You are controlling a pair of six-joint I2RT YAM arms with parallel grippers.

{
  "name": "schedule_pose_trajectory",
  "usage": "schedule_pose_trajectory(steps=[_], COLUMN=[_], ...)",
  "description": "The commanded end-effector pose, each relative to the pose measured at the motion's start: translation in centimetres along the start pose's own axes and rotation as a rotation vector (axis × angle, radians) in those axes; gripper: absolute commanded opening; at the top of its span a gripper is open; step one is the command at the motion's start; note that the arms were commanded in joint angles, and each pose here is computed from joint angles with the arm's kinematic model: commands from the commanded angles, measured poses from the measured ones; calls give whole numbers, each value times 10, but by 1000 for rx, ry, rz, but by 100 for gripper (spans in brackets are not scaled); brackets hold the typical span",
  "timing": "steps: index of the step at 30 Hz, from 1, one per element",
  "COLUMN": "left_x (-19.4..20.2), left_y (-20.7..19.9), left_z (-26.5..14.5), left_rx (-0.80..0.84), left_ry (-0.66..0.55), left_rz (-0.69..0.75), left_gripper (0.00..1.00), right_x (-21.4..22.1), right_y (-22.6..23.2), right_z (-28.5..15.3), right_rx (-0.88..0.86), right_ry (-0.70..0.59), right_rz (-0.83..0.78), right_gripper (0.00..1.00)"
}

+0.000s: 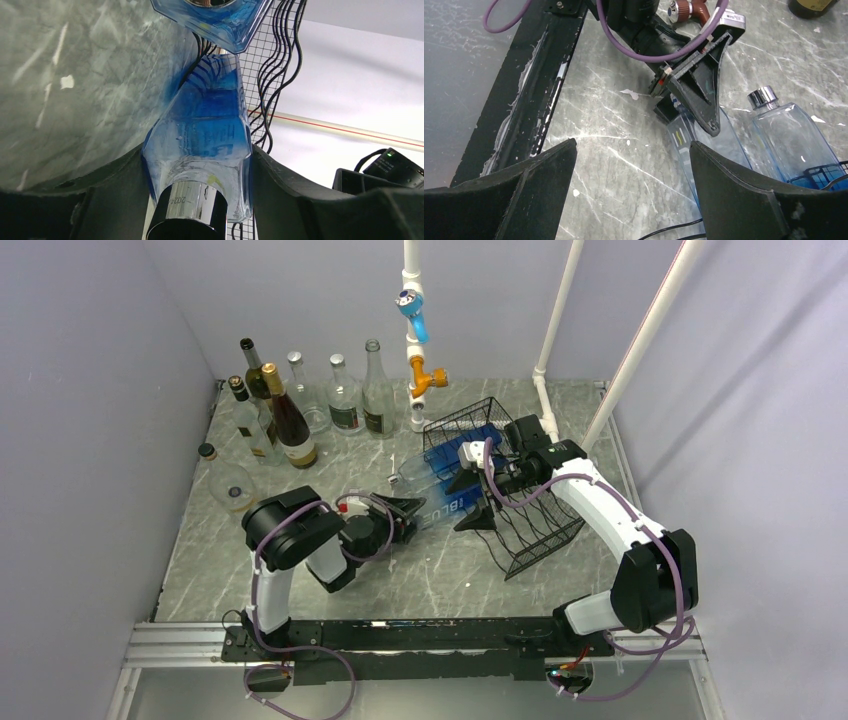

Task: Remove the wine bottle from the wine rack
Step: Pick up the wine bottle from the wine rack.

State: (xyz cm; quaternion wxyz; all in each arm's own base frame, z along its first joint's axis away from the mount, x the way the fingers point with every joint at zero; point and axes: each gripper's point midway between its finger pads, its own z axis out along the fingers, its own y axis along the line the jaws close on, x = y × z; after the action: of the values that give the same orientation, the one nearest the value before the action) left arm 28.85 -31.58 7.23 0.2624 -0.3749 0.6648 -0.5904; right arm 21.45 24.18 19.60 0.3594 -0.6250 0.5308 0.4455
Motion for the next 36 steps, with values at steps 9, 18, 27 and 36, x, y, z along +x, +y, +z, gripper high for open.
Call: schedule_pose_trajectory(steps=[9, 18, 27, 36], left_x=[3, 4, 4, 8], left_y=[-23, -17, -18, -21], left_z=[-41, -73, -99, -113], left_rx=[122, 87, 92, 48], left_ry=[43, 72, 96, 129], left_rz=[51, 152, 210, 374], left_gripper=[6, 0, 0, 0], right_x=[-6, -5, -5, -6], right_y=[0, 0, 1, 2], right_z=[-2, -2, -2, -1], right_rx=[-2, -4, -7, -11], right_ry=[-14, -15, -17, -20], right_rz=[-51, -48, -50, -52], right_gripper=[86, 86, 86, 86])
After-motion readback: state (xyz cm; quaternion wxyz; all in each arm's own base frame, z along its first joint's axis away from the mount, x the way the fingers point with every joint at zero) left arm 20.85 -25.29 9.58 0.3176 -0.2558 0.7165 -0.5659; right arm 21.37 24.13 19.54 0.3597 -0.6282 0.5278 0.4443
